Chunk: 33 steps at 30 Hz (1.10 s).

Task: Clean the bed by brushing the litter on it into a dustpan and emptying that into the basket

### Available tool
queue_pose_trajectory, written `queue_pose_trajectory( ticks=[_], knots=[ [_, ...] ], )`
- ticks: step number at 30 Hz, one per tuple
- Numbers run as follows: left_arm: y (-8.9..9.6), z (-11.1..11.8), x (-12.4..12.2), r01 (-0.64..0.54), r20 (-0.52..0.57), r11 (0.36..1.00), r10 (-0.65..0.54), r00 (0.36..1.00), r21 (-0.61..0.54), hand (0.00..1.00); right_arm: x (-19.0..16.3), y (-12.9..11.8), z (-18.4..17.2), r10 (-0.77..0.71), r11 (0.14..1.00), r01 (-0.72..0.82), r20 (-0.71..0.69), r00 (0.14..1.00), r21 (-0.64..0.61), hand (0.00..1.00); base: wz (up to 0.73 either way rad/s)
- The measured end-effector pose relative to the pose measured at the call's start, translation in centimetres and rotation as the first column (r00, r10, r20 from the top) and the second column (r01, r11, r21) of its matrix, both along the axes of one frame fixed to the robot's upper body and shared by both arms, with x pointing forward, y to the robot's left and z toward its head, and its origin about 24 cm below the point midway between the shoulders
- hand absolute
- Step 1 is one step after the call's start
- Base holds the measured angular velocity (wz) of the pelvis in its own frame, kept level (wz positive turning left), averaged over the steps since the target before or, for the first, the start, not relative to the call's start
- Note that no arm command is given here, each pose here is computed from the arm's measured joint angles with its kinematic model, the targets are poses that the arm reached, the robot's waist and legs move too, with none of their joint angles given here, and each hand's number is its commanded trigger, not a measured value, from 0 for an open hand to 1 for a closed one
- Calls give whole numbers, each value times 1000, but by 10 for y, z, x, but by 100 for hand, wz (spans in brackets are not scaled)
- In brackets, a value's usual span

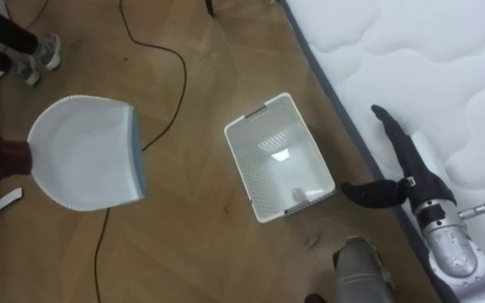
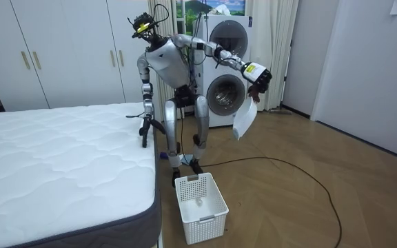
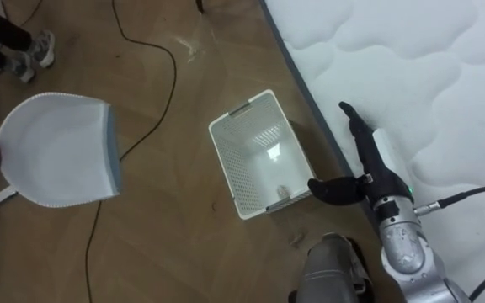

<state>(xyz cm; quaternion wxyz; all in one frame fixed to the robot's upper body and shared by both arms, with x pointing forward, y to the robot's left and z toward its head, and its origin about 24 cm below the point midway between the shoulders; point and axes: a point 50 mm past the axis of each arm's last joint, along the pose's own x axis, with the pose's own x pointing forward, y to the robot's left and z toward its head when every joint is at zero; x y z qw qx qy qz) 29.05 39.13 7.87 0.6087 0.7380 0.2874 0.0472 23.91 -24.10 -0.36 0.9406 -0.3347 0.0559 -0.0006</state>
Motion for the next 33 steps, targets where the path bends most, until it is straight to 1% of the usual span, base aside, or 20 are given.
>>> queue_pose_trajectory(
  ticks=[3,5,8,11,12,13,14,16,17,19,20,22,23,25,26,28,29,31,32,33],
  knots=[
    [-1,0,1,9,5,1000,-9,1000,10,100,0,-2,2,9,1000,-9,-2,1000,-4,0,-1],
    [-1,0,1,9,8,1000,-9,1000,9,100,0,-2,3,6,1000,-6,-2,1000,15,0,0],
    [-3,1,2,20,37,1000,-20,999,3,100,-2,-4,1,6,1000,-6,-5,1000,23,0,0],
    [-12,0,6,69,73,997,-71,995,25,100,-1,-4,0,9,999,-8,-7,1000,39,0,0],
    [-20,-2,9,101,86,995,-102,991,16,100,-1,-5,0,7,999,-6,-8,1000,36,0,4],
    [-29,-7,11,128,100,992,-126,987,-11,100,-2,-5,-2,5,999,-4,-12,1000,38,0,0],
    [-33,-12,11,135,108,990,-130,986,-35,100,-2,-5,-3,6,999,-5,-15,1000,38,0,0],
    [-50,-27,10,161,131,977,-142,981,-143,100,-7,-4,-8,6,999,-5,-30,1000,44,0,2],
    [-55,-29,11,173,139,971,-150,979,-166,100,-9,-5,-9,1,999,1,-36,999,51,0,9],
    [-72,-45,2,217,155,939,-181,971,-266,100,-17,-6,-18,-23,996,28,-68,997,80,0,-3],
    [-75,-50,-2,228,153,931,-190,970,-286,100,-19,-6,-21,-33,995,40,-79,996,88,0,-36],
    [-83,-63,-21,247,168,898,-198,966,-363,100,-30,-5,-34,-56,992,70,-129,990,105,0,-79],
    [-86,-66,-25,246,177,889,-190,966,-385,100,-33,-6,-36,-62,992,76,-140,988,102,0,-90],
    [-95,-80,-43,217,210,839,-126,969,-499,100,-43,-10,-43,-96,989,114,-183,978,89,0,-74],
    [-98,-85,-48,205,214,824,-104,971,-528,100,-46,-11,-44,-105,989,124,-196,975,85,0,-61],
    [-107,-99,-69,156,218,758,-19,976,-633,100,-56,-11,-54,-147,980,176,-252,957,97,0,-52],
    [-110,-101,-74,153,219,745,-9,976,-650,100,-59,-10,-57,-160,975,194,-264,951,110,0,-40],
    [-124,-109,-81,152,215,700,2,977,-698,100,-70,-8,-65,-198,963,242,-300,933,119,0,-22],
    [-128,-111,-83,149,211,687,7,977,-712,100,-72,-7,-66,-206,960,252,-304,930,122,0,-24],
    [-136,-116,-87,139,205,651,26,978,-746,100,-74,-5,-68,-222,954,272,-307,925,130,0,-33]
  ],
)
